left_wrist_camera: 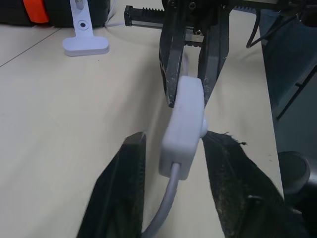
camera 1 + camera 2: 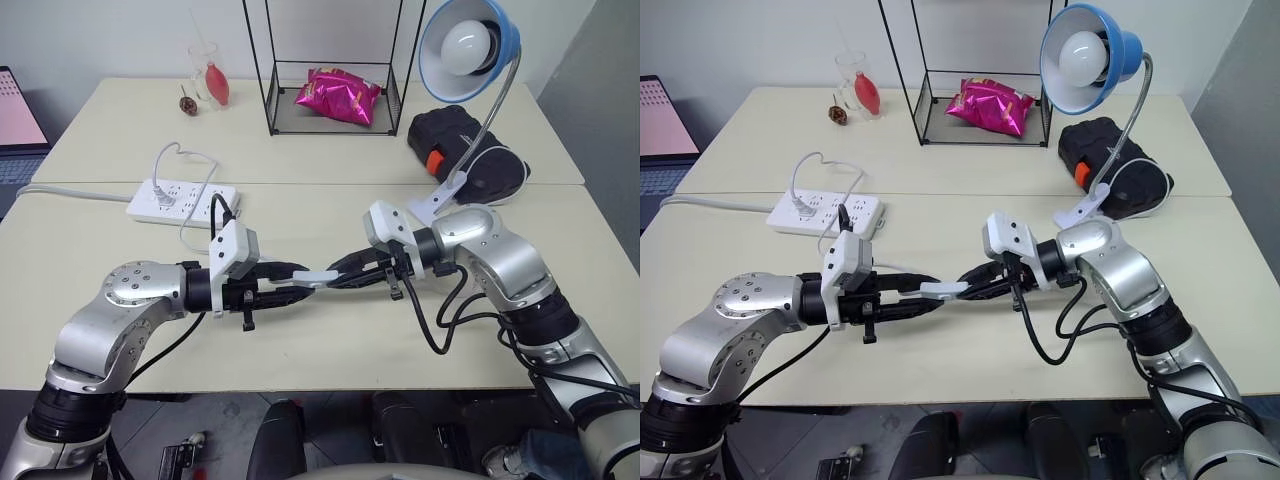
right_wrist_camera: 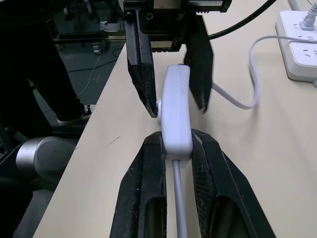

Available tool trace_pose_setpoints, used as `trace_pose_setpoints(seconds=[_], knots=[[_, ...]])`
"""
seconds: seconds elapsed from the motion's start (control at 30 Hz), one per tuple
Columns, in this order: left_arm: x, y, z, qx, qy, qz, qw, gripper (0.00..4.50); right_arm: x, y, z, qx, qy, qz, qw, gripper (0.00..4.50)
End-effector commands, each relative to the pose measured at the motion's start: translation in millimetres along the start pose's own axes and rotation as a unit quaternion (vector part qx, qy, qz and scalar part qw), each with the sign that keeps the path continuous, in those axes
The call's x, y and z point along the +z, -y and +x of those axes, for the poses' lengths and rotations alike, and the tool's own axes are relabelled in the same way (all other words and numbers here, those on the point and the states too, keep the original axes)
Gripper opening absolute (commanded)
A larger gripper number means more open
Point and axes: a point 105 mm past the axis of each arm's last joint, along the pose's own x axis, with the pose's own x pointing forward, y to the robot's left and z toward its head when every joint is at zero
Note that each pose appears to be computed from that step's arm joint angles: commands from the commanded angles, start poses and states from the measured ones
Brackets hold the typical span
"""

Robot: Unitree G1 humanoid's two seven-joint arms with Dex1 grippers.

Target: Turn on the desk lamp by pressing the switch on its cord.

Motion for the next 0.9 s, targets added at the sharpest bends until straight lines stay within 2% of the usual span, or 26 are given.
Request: trace_pose_setpoints(seconds=[0.03, 0.5, 0.57, 0.9], knots=[[6, -7, 0, 0.019, 0.008, 0.022, 1.0, 0.78, 15, 0, -3, 0.002, 0.016, -0.03, 0.999, 0.35], [6, -10, 1, 0.027, 0.014, 0.041, 0.999, 0.69, 14, -1, -2, 0.006, 0.012, -0.036, 0.999, 0.35], [5, -11, 1, 0.035, 0.01, 0.054, 0.998, 1.39, 13, -1, -2, 0.006, 0.011, -0.038, 0.999, 0.35], [0, -13, -6, 0.039, -0.03, 0.13, 0.99, 3.29, 1, 5, 0, 0.001, -0.013, -0.058, 0.998, 0.35]])
